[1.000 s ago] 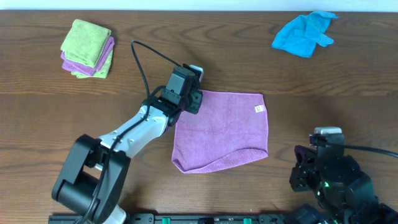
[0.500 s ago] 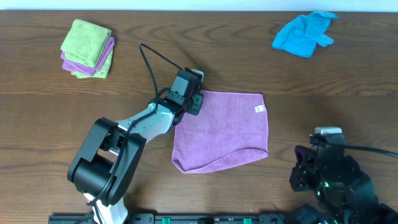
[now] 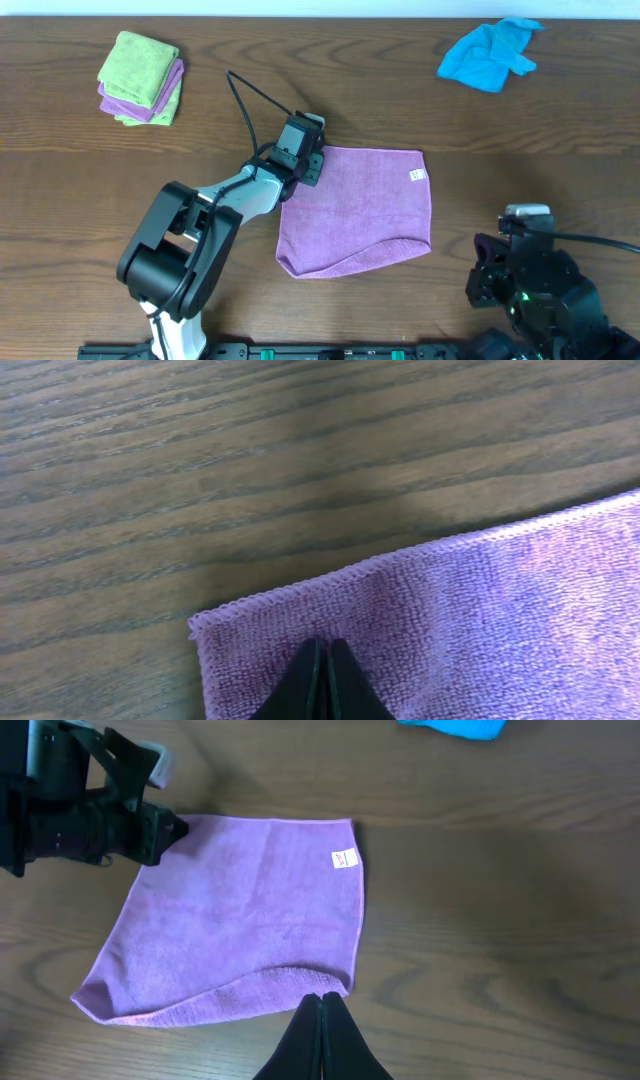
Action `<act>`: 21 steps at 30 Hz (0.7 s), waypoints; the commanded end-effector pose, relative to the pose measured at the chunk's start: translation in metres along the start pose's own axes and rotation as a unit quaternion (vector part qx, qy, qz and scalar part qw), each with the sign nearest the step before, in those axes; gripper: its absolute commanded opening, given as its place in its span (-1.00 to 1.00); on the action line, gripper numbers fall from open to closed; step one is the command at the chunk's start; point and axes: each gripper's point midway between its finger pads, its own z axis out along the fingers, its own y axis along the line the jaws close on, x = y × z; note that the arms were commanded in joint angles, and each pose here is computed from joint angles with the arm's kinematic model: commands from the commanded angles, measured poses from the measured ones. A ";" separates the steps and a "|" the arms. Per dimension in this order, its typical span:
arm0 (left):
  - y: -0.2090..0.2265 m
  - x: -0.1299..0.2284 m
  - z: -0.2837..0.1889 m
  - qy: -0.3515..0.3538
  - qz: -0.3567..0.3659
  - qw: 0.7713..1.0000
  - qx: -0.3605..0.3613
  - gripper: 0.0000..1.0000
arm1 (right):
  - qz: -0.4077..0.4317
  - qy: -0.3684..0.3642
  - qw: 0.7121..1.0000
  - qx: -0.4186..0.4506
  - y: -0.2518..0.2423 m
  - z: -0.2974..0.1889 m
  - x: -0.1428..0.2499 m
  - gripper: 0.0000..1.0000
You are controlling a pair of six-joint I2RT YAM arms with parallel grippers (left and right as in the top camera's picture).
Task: Fold the cloth
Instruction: 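Reach the left gripper to the cloth's left edge and grasp it, then grasp the cloth's right edge with the right gripper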
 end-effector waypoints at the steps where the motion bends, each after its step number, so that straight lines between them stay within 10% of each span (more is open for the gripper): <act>1: 0.015 0.001 0.009 0.002 0.008 0.999 -0.040 -0.89 | 0.009 -0.008 1.000 0.001 -0.001 -0.003 -0.004 -0.97; 21: 0.123 -0.033 0.029 -0.088 -0.005 0.989 -0.117 -0.89 | 0.004 0.001 1.000 0.020 -0.007 0.002 0.002 -0.97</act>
